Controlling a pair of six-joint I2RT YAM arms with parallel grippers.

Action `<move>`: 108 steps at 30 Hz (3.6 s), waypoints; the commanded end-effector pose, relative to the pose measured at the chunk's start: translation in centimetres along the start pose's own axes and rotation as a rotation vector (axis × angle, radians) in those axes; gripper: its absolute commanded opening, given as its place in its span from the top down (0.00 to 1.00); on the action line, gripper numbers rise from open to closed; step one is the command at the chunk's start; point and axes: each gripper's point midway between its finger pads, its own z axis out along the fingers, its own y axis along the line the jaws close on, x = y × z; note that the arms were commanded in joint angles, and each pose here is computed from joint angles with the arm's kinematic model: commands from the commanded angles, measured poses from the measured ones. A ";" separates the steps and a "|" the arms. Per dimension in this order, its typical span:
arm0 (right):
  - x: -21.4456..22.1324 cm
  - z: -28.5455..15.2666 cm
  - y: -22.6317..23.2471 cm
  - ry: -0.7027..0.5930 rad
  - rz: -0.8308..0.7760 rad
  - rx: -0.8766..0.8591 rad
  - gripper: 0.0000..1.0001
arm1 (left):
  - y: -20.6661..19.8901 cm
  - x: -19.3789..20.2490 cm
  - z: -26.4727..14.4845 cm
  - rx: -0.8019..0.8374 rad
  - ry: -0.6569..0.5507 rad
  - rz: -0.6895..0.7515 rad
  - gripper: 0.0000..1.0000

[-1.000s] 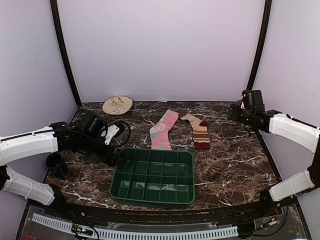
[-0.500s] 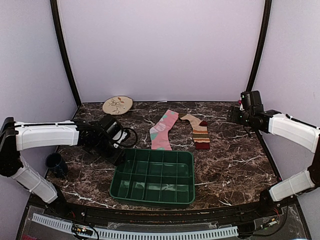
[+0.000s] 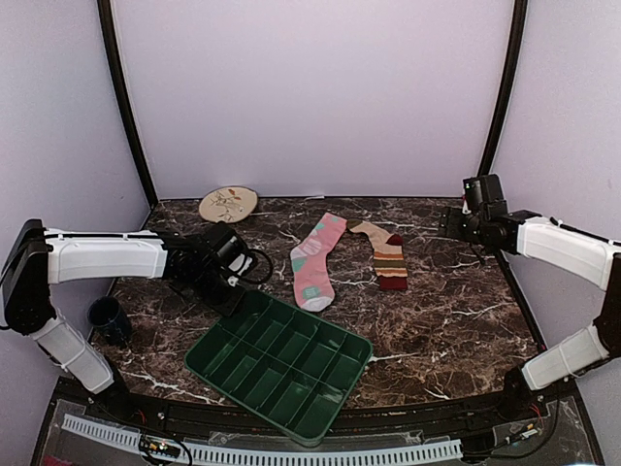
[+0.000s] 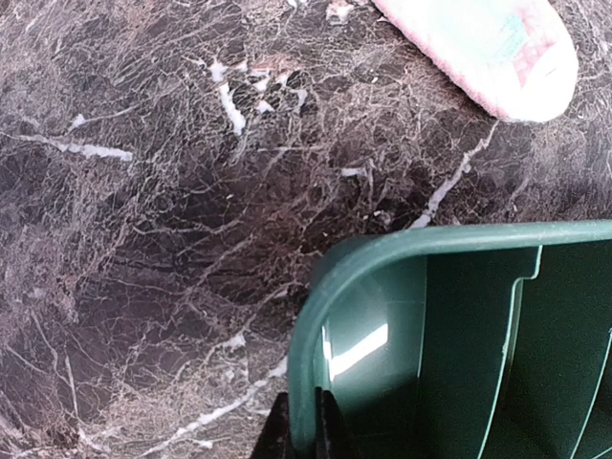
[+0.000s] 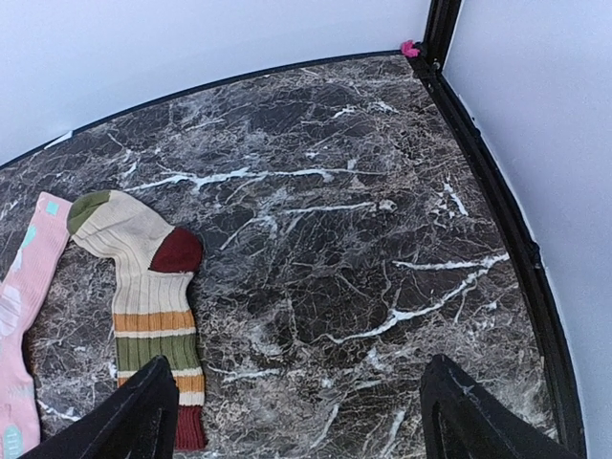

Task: Roll the socks
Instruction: Pick up the storage box from the center of the board, then place the storage box at the center of the board.

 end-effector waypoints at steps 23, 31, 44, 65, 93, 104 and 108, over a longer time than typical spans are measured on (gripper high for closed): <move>-3.5 -0.9 6.0 -0.070 -0.040 -0.070 0.16 | 10.6 -6.1 -11.4 -0.225 -0.294 -0.341 1.00; -3.4 -1.1 8.4 -0.071 -0.069 -0.098 0.16 | 15.0 -6.3 -14.0 -0.251 -0.405 -0.516 1.00; -3.2 -0.5 12.8 -0.058 -0.127 -0.156 0.16 | 19.3 -4.9 -17.4 -0.242 -0.529 -0.768 1.00; 2.7 0.6 22.6 0.047 -0.353 -0.329 0.16 | 23.5 0.9 -12.2 -0.305 -0.623 -1.376 1.00; 18.2 -2.1 30.3 0.272 -0.781 -0.547 0.17 | 22.6 3.9 -6.5 -0.232 -0.540 -1.593 1.00; 19.4 0.9 30.0 0.254 -0.889 -0.445 0.17 | 22.8 3.1 -5.6 -0.222 -0.524 -1.598 1.00; 20.5 1.1 29.3 0.293 -0.915 -0.431 0.18 | 23.0 2.3 -5.7 -0.224 -0.517 -1.571 1.00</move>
